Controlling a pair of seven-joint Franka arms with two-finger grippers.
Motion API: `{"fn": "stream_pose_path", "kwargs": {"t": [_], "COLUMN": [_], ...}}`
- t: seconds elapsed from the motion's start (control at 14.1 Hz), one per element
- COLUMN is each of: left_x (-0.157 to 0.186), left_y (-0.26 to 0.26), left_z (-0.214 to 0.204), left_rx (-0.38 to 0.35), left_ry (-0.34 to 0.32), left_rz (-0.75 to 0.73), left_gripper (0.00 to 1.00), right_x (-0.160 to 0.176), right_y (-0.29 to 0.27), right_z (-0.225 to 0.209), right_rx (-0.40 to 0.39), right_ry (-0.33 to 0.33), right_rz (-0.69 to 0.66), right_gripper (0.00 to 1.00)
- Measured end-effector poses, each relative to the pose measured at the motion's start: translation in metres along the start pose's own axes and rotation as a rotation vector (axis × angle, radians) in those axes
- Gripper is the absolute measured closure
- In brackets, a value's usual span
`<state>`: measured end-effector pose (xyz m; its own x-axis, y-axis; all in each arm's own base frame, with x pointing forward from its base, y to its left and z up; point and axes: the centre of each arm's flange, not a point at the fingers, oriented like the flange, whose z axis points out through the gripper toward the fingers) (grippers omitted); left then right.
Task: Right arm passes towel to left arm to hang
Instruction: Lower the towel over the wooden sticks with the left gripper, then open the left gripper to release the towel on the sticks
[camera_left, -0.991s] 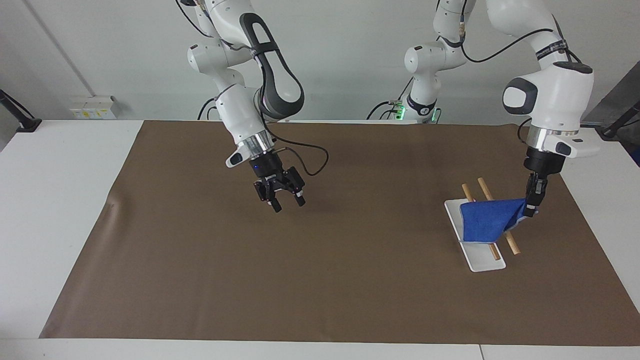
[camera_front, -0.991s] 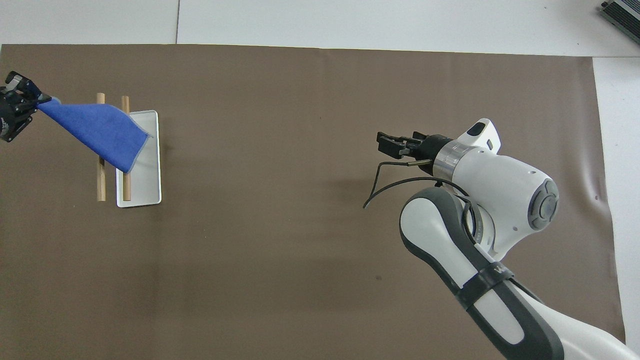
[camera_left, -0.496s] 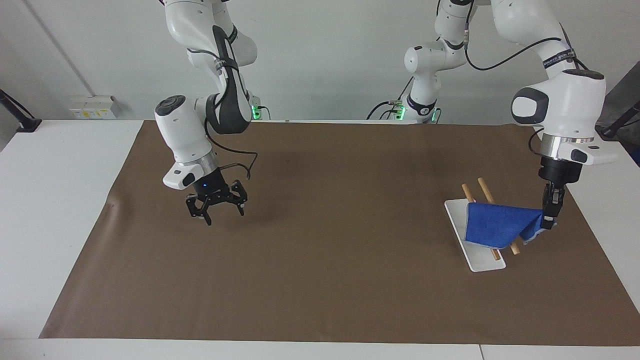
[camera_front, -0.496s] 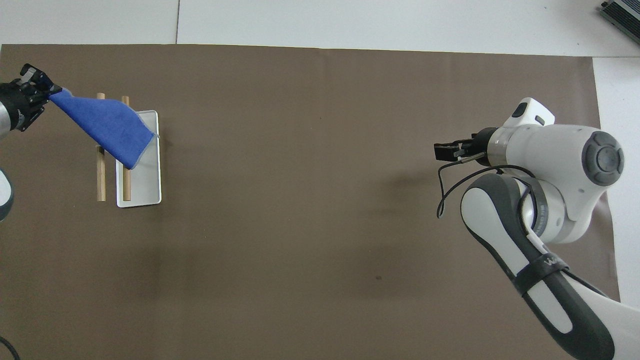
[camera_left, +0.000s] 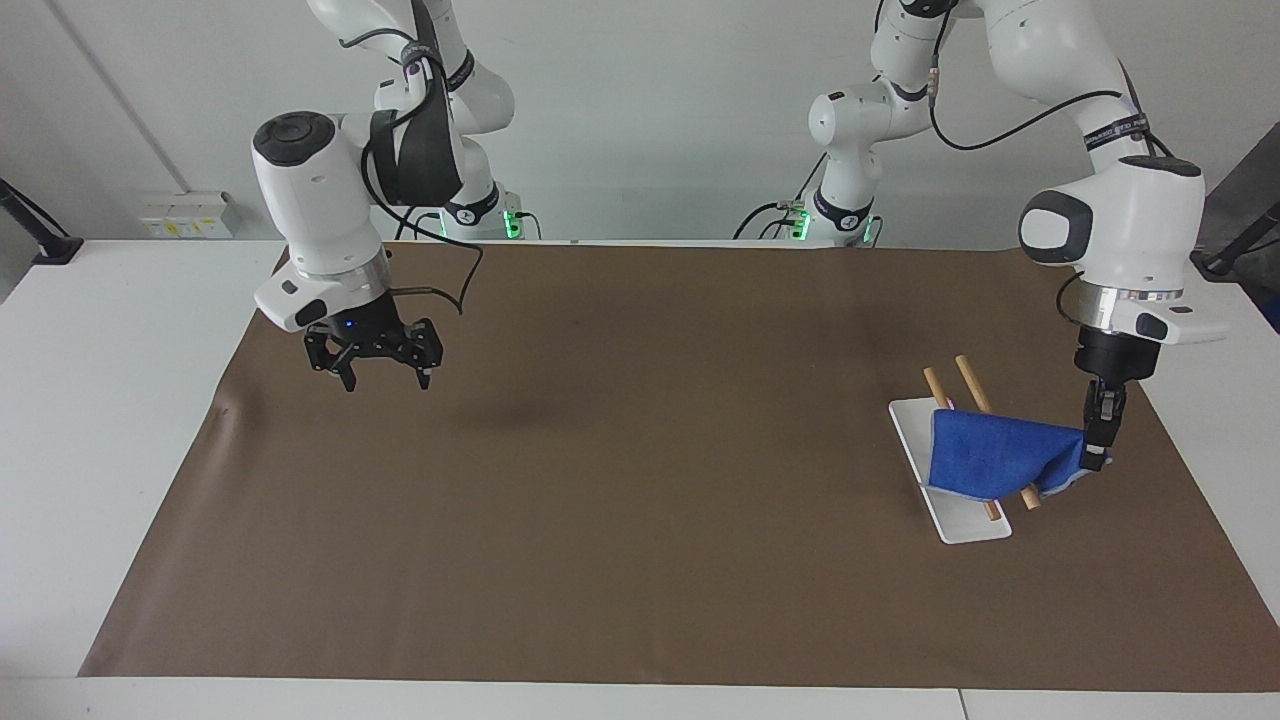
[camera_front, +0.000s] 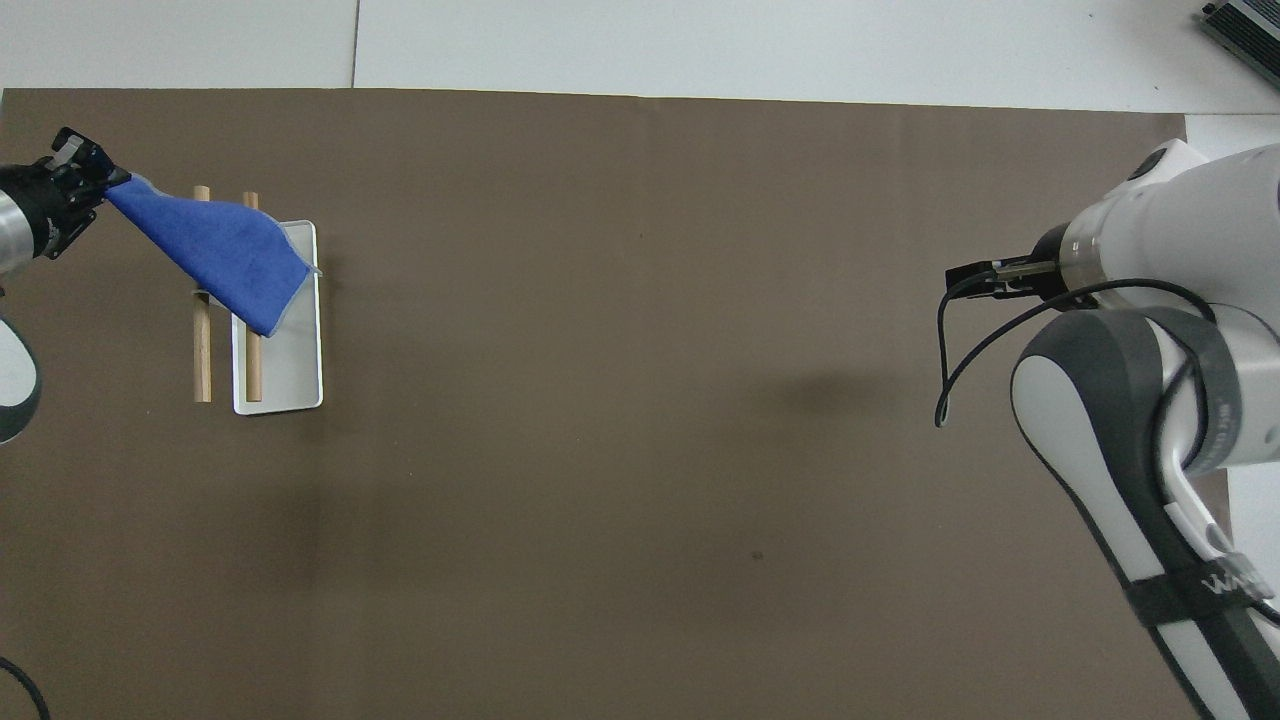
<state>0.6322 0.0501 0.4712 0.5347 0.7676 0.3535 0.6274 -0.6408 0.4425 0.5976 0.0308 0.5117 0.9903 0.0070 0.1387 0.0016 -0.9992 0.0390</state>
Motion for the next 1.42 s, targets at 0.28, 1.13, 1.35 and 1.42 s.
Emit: {"fn": "stream_pose_path", "kwargs": {"t": [0.28,1.13,1.35,1.42], "left_x": [-0.003,-0.023,-0.02,-0.021], "left_y": [-0.017,-0.069,-0.064,-0.064], "left_z": [0.007,0.006,0.005,0.005], "left_rx": [0.091,0.212,0.164,0.157], "left_ry": [-0.093,-0.233,-0.161,-0.152], "left_rz": [0.054,0.189,0.195,0.199], "left_gripper": [0.98,0.98,0.98,0.98], "right_x": [-0.019,-0.042,-0.045,-0.045], "right_y": [0.027,0.066,0.079,0.083], "right_z": [-0.042,-0.126,-0.132,-0.132], "right_rx": [0.01,-0.003,-0.008,-0.007], "right_ry": [-0.038,-0.114,-0.121,-0.122], "right_rz": [0.126,0.198,0.192,0.191], "right_gripper": [0.0,0.0,0.0,0.0]}}
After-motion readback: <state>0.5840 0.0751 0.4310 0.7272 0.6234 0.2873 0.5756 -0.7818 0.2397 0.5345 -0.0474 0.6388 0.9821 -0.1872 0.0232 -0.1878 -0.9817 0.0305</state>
